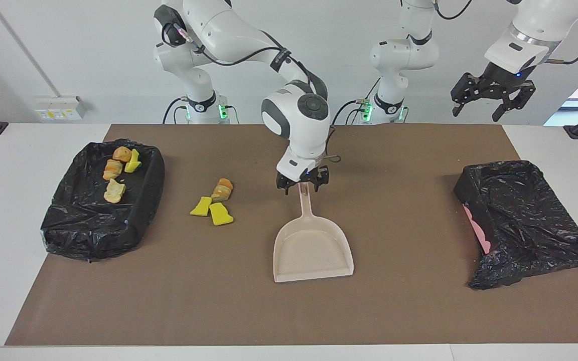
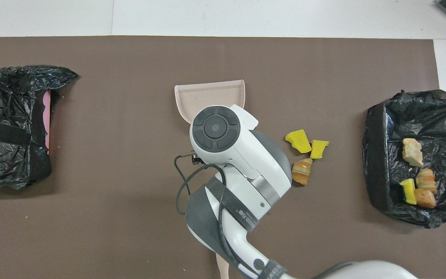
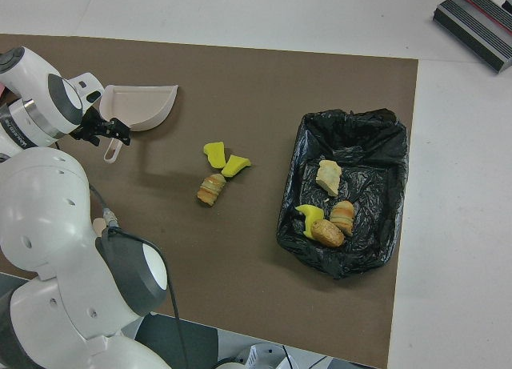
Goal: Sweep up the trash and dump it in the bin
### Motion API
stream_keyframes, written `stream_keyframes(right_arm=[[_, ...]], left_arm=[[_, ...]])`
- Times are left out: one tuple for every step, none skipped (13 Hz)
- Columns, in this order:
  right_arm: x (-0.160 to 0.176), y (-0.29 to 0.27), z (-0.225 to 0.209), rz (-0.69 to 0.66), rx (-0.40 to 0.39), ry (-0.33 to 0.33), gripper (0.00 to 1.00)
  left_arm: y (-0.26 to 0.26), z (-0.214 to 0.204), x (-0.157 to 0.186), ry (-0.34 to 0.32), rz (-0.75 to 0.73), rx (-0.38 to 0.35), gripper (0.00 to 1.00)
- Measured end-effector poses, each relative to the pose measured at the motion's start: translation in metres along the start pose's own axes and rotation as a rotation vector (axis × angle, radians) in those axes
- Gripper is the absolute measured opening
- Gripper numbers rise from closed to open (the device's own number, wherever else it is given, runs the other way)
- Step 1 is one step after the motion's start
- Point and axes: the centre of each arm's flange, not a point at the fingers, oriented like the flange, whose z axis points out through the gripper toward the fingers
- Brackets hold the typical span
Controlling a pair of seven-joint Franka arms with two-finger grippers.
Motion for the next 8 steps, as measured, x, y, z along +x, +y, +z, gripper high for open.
stream_keyframes(right_arm=[[-0.021,0.004,-0.018,0.004,0.005,-0.011,1.00],[-0.042,0.008,-0.027,0.006,0.002,-0.031,1.00],[-0.066,0.008,-0.028,0.001,0.002,-0.055,1.00],[-0.090,0.002,-0.022,-0.014,0.004,-0.076,1.00],[-0.116,-0.006,-0.013,-0.035,0.012,-0.085,1.00],[-0.144,-0.015,-0.001,-0.053,0.035,-0.084,1.00],[-0.172,-0.021,0.011,-0.069,0.052,-0.082,1.00],[-0.197,-0.021,0.020,-0.082,0.053,-0.083,1.00]], left_arm=[[0.010,0.005,0.004,0.001,0.010,-0.001,1.00],[0.021,0.011,0.010,0.004,0.008,-0.001,1.00],[0.037,0.021,0.018,0.012,-0.001,-0.002,1.00],[0.054,0.032,0.025,0.016,-0.009,-0.003,1.00],[0.073,0.046,0.031,0.012,-0.011,-0.005,1.00],[0.095,0.063,0.037,0.004,-0.008,-0.006,1.00],[0.113,0.077,0.042,0.002,-0.011,-0.005,1.00],[0.127,0.088,0.045,0.005,-0.018,-0.004,1.00]])
